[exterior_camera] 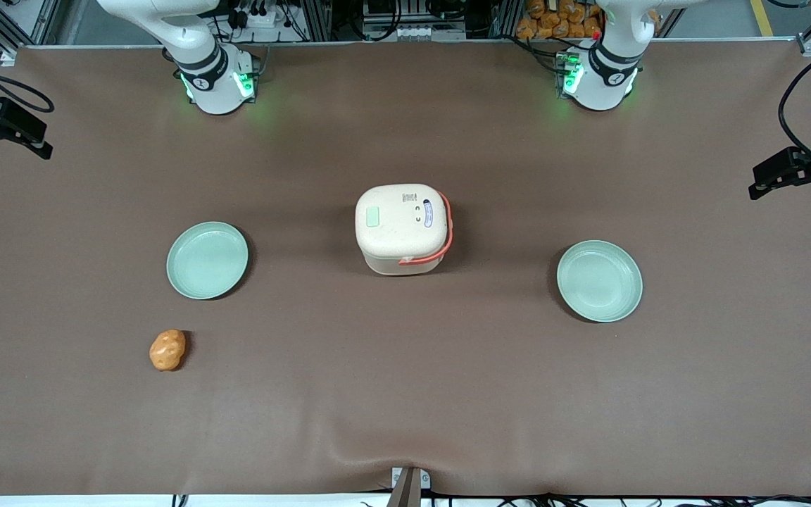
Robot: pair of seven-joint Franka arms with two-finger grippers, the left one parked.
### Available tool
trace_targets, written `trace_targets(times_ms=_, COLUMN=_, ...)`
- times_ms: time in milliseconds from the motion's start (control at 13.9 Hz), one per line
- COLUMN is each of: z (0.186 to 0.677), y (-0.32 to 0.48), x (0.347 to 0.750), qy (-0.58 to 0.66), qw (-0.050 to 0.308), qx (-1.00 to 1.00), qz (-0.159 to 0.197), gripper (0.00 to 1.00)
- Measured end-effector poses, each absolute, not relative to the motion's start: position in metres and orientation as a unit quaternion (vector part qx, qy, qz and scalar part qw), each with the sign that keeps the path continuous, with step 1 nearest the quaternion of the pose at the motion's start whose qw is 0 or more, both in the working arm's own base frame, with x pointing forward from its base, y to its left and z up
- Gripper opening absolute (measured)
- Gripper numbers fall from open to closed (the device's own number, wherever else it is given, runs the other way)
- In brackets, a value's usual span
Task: Press rice cooker button with right arm
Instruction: 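Move the right gripper over the white rice cooker's lid button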
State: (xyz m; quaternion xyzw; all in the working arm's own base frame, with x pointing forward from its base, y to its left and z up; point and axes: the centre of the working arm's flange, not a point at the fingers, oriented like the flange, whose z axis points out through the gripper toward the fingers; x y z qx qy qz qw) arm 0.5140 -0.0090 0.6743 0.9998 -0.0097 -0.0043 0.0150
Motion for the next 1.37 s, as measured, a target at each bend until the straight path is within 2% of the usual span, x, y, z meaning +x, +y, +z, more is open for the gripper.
trace_targets(times_ms=288, z=0.673, y=-0.006, x=0.513, qy=-0.001, qw=0.011, qx=1.0, qz=-0.01, gripper=1.0)
trace_targets(times_ms=505, z=0.672, y=0.006, x=0.512, qy=0.008, qw=-0.017, qx=1.0, qz=-0.015, gripper=1.0)
trace_targets(times_ms=721, z=0.672, y=0.035, x=0.51, qy=0.023, qw=-0.022, qx=0.999, qz=-0.02, gripper=1.0)
trace_targets(times_ms=1153, z=0.671, y=0.17, x=0.492, qy=0.01, qw=-0.028, qx=1.0, qz=-0.004, gripper=1.0)
trace_targets(times_ms=1369, z=0.646, y=0.241, x=0.486, qy=0.004, qw=-0.025, qx=1.0, qz=-0.01, gripper=1.0)
